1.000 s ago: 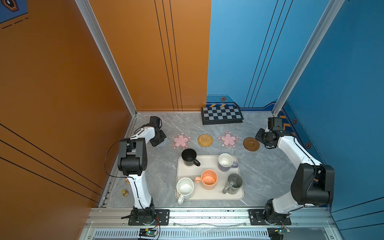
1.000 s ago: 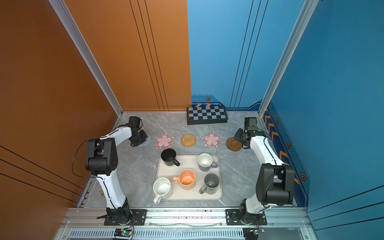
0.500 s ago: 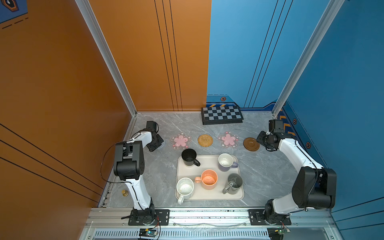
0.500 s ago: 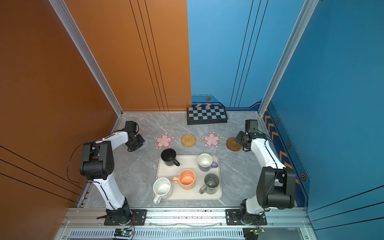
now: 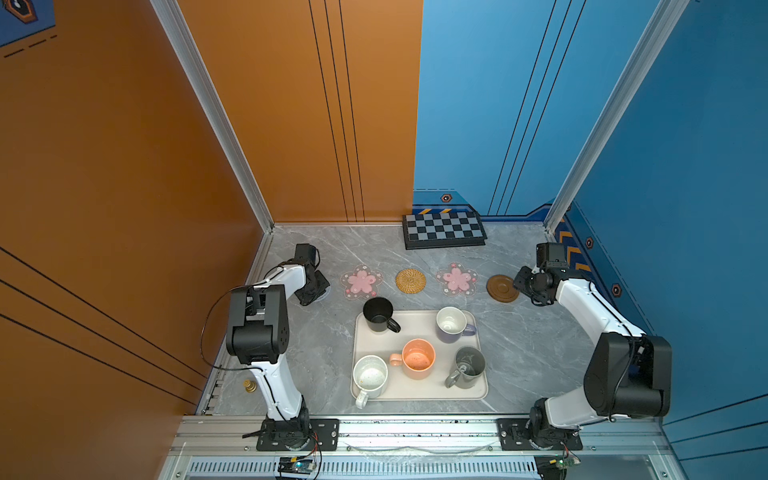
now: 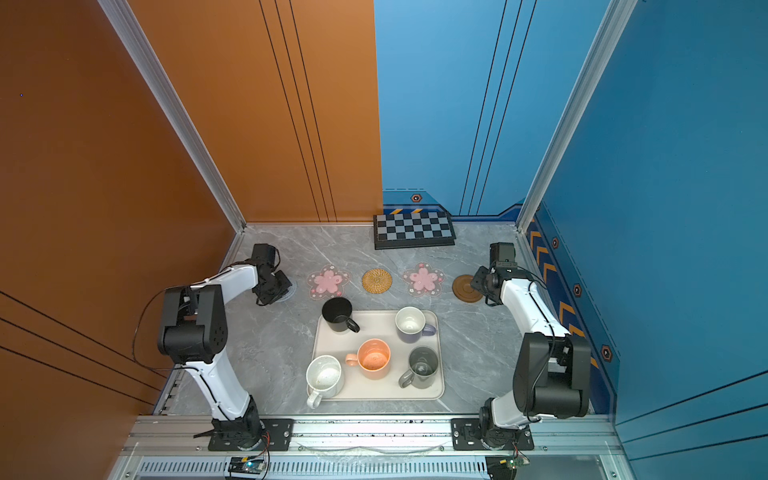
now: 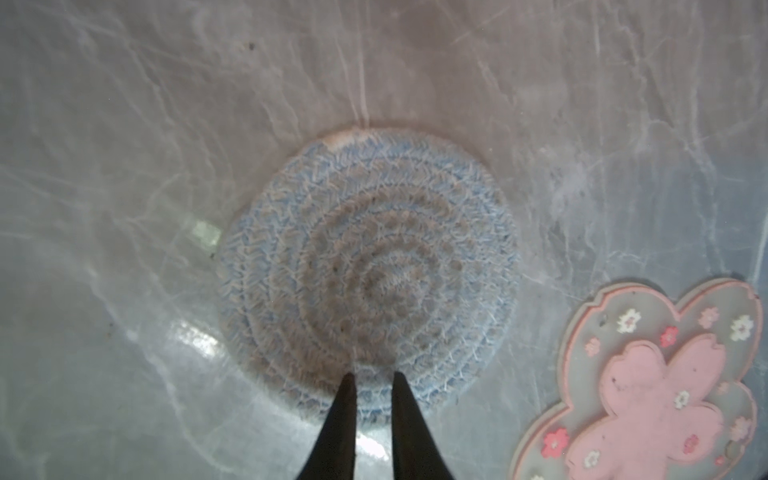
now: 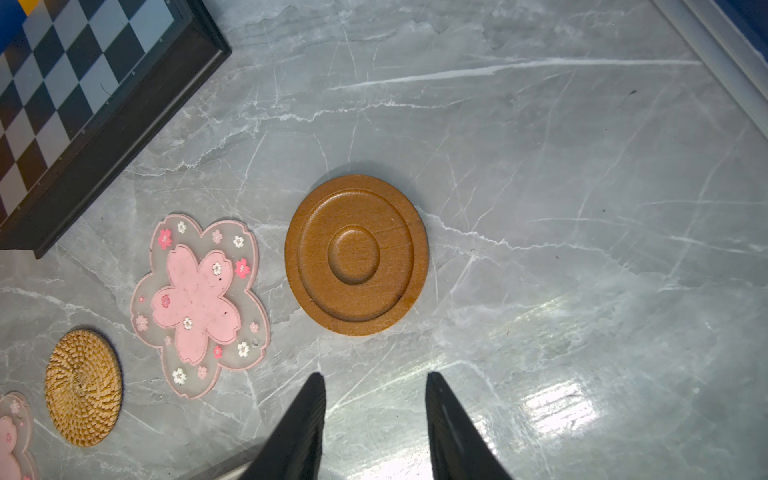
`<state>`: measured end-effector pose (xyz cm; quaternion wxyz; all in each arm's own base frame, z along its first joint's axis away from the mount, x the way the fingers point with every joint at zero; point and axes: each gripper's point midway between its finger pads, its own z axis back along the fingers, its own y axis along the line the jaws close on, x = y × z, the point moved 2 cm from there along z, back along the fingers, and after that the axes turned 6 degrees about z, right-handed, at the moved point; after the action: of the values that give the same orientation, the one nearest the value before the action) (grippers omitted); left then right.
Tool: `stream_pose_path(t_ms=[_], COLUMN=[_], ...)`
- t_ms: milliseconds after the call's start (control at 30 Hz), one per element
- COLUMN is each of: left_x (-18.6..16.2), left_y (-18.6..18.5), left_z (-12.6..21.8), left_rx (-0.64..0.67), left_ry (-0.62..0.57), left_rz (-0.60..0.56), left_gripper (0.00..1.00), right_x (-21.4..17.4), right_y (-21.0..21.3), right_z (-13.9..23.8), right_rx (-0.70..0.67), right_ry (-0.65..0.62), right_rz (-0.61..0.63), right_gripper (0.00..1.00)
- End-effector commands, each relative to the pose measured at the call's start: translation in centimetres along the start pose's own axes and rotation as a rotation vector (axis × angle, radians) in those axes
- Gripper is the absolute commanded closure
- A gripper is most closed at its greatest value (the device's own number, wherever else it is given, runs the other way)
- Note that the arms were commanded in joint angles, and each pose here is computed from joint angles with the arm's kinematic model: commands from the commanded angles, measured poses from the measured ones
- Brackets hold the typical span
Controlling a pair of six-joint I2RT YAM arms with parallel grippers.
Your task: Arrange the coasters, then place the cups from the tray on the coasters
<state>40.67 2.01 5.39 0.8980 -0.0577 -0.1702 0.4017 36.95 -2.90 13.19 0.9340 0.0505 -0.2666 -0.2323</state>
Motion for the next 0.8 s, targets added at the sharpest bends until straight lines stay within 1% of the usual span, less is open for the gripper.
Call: stream_pose_path(t_ms=[0, 200, 367, 500, 633, 767], left_x=[0.4, 1.6, 1.8, 1.6, 1.2, 1.0], left_y=[-0.7, -2.0, -1.8, -1.4, -1.0, -1.0], left_z=[2.4, 5.5, 6.9, 7.0, 6.7, 6.3], left_rx=[-0.03, -0.096, -0.095, -0.08, -0.066, -0.062], left_ry=[-0.02, -0.08, -0.109, -0.111, -0.103, -0.094], left_rz=[0.003, -0.001, -0.016, -0.026, -0.026, -0.027], left_gripper=[0.78, 0.75, 0.74, 0.75, 0.77, 0.78], right_x=[-1.1, -0.9, -0.6, -0.3, 0.4, 0.8], right_y=[-0.9, 0.0, 0.9, 1.8, 2.5, 2.7], right_z=[-1.9, -4.4, -6.5, -7.6, -8.2, -9.1], right_rx=[-0.031, 0.002, 0.006, 0.015, 0.023, 0.016], right_ry=[0.043, 0.064, 0.091, 0.103, 0.094, 0.097], right_rz=[0.004, -0.012, -0.001, 0.012, 0.023, 0.021], right_gripper=[0.58, 0.62, 0.67, 0.74, 0.85, 0.9])
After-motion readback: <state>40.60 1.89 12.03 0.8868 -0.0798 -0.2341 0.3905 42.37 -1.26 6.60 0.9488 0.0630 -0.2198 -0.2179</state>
